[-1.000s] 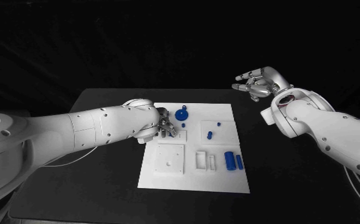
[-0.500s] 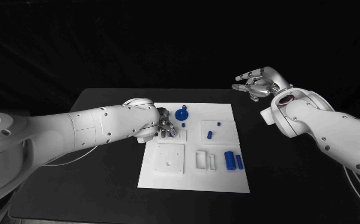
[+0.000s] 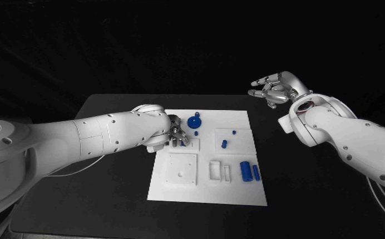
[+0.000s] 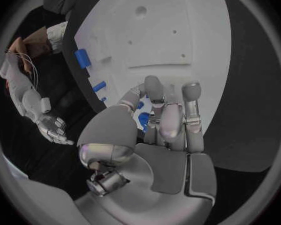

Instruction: Assemble the parts on the task board

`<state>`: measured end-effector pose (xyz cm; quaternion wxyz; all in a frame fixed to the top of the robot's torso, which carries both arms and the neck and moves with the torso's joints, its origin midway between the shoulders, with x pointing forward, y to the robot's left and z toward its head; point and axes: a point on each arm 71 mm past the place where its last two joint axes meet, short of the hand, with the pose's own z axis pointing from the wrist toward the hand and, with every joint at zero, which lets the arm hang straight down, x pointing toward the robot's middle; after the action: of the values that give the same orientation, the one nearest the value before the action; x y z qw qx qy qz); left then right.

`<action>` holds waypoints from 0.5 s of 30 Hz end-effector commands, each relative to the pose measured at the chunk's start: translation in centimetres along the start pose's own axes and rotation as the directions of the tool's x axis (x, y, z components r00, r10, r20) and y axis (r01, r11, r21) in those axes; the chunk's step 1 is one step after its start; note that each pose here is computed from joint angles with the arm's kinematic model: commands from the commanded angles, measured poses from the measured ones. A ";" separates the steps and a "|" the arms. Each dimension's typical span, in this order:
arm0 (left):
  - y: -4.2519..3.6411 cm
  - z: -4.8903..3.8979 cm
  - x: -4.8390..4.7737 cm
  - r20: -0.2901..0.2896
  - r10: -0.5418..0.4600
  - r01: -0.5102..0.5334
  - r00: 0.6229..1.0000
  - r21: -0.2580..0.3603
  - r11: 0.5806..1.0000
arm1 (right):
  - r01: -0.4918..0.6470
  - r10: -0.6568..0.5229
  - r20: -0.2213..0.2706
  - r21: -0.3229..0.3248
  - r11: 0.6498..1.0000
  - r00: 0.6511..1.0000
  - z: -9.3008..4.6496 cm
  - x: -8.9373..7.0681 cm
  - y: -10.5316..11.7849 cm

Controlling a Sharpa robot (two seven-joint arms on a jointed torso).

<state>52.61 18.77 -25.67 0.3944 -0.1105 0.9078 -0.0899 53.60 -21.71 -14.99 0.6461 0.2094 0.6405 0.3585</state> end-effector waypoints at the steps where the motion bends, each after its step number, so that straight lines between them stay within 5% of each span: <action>1: -0.50 0.08 0.85 -0.054 0.013 -0.011 0.998 0.021 1.000 | 0.001 -0.001 -0.014 -0.005 1.000 1.000 0.0 0.2 0.1; 15: -0.93 0.05 0.67 -0.078 0.035 -0.033 0.996 0.027 0.999 | 0.001 -0.001 -0.017 -0.003 1.000 1.000 0.1 0.3 0.1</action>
<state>52.82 18.59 -25.51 0.3864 -0.1025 0.9125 -0.0870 53.67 -21.62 -15.08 0.6449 0.2098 0.6416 0.3584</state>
